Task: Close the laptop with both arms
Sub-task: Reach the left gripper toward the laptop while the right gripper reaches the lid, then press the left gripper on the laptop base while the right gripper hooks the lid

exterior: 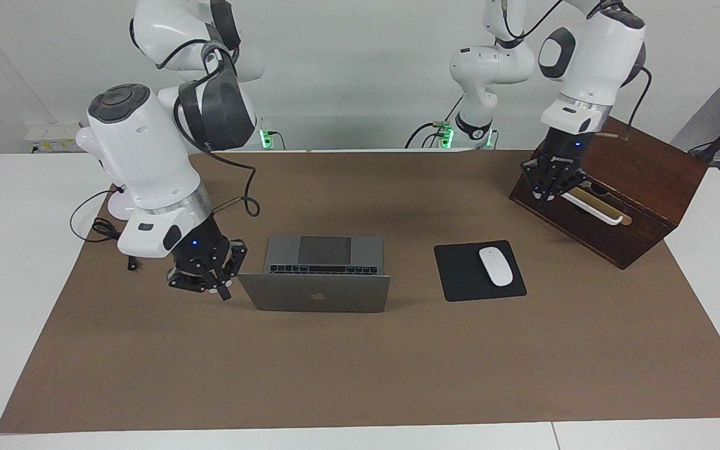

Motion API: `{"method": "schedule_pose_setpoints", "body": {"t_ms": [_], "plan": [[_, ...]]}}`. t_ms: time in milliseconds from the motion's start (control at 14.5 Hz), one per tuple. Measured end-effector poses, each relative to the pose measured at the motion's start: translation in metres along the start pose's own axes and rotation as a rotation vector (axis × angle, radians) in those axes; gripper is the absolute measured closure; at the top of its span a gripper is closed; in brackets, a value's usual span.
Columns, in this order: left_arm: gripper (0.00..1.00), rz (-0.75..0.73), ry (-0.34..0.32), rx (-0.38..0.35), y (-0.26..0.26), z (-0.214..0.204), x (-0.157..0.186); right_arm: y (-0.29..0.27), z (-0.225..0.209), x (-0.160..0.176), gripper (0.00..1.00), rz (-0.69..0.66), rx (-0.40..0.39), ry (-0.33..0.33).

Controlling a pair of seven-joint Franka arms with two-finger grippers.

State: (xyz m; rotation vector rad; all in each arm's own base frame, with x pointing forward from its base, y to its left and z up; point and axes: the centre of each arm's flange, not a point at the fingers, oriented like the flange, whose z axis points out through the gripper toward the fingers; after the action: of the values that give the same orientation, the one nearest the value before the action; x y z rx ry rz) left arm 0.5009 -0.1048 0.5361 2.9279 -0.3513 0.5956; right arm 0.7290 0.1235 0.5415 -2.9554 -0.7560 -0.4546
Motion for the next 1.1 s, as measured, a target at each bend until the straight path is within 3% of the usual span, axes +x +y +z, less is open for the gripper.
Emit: {"method": "schedule_pose_setpoints", "body": {"t_ms": [276, 621, 1103], "plan": [[0.99, 0.093, 0.043, -0.075, 0.073, 0.024, -0.025, -0.009, 0.029, 0.008, 0.99, 0.055, 0.02, 0.019], [0.99, 0.176, 0.096, -0.138, 0.139, 0.048, -0.043, -0.022, 0.046, 0.013, 0.99, 0.179, 0.106, 0.033], [0.99, 0.246, 0.2, -0.189, 0.216, 0.125, -0.081, -0.025, 0.073, 0.014, 0.99, 0.313, 0.194, 0.035]]}}
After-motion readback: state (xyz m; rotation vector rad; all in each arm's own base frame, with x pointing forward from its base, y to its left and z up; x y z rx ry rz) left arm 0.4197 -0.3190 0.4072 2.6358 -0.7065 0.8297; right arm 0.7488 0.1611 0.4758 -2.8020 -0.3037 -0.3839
